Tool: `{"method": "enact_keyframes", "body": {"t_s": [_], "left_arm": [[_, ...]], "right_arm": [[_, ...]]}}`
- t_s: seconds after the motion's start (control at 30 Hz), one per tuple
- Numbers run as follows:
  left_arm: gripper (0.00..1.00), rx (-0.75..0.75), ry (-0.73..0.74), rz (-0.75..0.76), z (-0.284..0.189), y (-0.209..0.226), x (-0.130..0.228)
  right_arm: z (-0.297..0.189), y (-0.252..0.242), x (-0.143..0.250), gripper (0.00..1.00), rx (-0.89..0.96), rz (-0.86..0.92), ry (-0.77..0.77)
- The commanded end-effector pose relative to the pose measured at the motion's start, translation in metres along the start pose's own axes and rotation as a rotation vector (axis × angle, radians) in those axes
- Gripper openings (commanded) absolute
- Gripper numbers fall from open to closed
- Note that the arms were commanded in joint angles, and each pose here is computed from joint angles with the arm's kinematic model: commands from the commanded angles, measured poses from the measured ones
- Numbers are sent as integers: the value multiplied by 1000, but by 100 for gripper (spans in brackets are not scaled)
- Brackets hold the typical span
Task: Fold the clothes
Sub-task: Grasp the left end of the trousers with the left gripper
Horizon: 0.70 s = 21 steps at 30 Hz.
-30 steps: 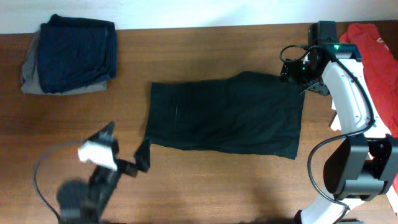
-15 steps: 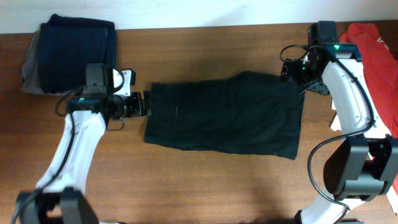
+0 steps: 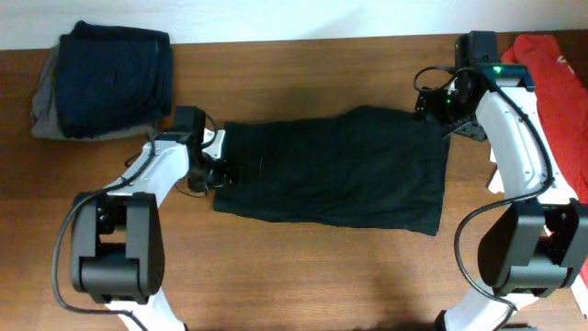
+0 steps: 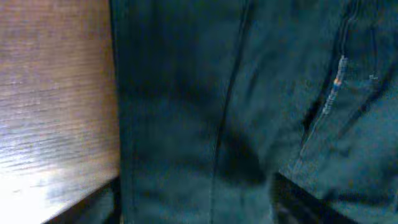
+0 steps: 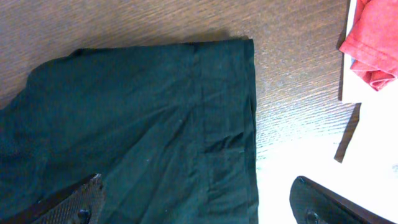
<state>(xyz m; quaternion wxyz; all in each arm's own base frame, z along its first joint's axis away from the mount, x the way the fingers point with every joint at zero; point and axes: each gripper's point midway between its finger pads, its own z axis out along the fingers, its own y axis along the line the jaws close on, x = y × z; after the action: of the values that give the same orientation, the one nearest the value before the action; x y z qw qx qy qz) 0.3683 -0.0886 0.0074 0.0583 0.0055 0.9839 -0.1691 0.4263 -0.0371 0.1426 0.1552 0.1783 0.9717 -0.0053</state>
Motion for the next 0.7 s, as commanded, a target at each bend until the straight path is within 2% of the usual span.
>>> {"method": "enact_keyframes", "body": {"t_s": [0.0, 0.03, 0.1, 0.23, 0.3, 0.47, 0.67], "left_arm": [[33, -28, 90, -24, 24, 14, 20], [17, -91, 92, -29, 22, 24, 21], [1, -294, 106, -105, 12, 56, 26], [1, -678, 138, -230, -41, 104, 36], [1, -775, 103, -303, -71, 109, 35], [1, -802, 43, -381, -108, 104, 40], [1, -800, -109, -508, -177, 116, 49]], "right_arm": [[-8, 0, -6, 98, 5, -2, -27], [-8, 0, -6, 98, 5, -2, -27], [-8, 0, -6, 98, 5, -2, -27], [-8, 0, -6, 98, 5, -2, -27], [-8, 0, -6, 98, 5, -2, -27], [-8, 0, -6, 98, 5, -2, -27], [-8, 0, -6, 98, 5, -2, -27]]}}
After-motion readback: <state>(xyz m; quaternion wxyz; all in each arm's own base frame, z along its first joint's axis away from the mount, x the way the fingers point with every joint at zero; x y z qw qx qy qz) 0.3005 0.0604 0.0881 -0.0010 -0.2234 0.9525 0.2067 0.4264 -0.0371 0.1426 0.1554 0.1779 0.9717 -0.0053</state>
